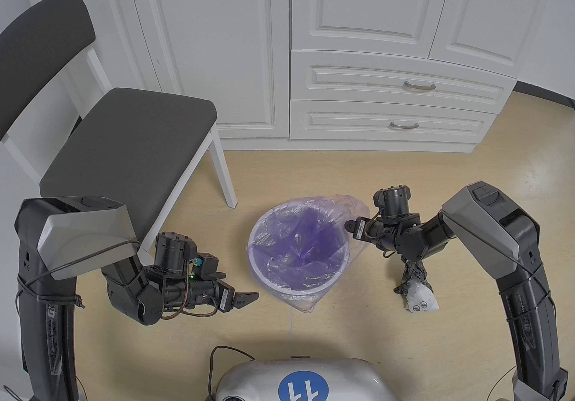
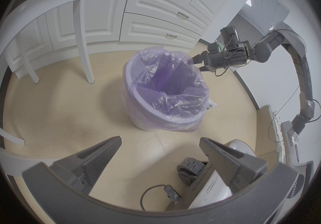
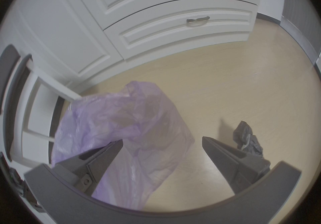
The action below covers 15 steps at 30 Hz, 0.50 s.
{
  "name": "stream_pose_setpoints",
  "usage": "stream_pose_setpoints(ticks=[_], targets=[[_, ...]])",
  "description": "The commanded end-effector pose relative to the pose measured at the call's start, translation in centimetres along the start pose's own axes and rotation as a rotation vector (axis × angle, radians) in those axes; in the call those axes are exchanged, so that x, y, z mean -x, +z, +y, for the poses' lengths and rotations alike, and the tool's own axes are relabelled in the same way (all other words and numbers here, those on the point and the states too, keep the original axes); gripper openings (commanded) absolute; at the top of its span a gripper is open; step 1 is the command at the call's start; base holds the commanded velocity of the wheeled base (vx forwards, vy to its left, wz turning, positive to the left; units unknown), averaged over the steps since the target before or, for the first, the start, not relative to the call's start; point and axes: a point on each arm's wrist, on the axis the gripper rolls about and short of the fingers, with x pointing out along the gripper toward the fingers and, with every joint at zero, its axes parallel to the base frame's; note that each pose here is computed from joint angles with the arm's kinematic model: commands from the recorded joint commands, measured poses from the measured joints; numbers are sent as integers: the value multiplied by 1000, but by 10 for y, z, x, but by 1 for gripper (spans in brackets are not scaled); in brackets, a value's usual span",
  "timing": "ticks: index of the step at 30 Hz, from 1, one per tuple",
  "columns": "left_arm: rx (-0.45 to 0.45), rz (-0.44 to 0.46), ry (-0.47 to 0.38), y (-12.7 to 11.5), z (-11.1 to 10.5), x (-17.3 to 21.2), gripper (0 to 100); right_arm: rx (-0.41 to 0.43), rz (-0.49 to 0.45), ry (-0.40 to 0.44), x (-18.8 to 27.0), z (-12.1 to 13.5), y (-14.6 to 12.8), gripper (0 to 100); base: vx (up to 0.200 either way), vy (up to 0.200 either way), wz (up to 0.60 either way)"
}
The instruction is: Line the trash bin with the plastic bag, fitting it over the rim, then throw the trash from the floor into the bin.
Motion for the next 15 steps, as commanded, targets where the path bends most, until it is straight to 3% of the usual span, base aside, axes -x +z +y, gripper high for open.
stream_pose_setpoints(ticks=[1, 6, 15], targets=[[-7, -17, 0, 1, -1, 2, 100, 3, 18, -17, -12, -7, -11, 100, 0, 0, 0], [-12, -16, -4, 2, -4, 3, 100, 77, 67, -46, -10, -18, -17, 100, 0, 0, 0], [-15, -18, -10, 2, -6, 2, 100, -4, 31, -31, -22, -12, -15, 100, 0, 0, 0]])
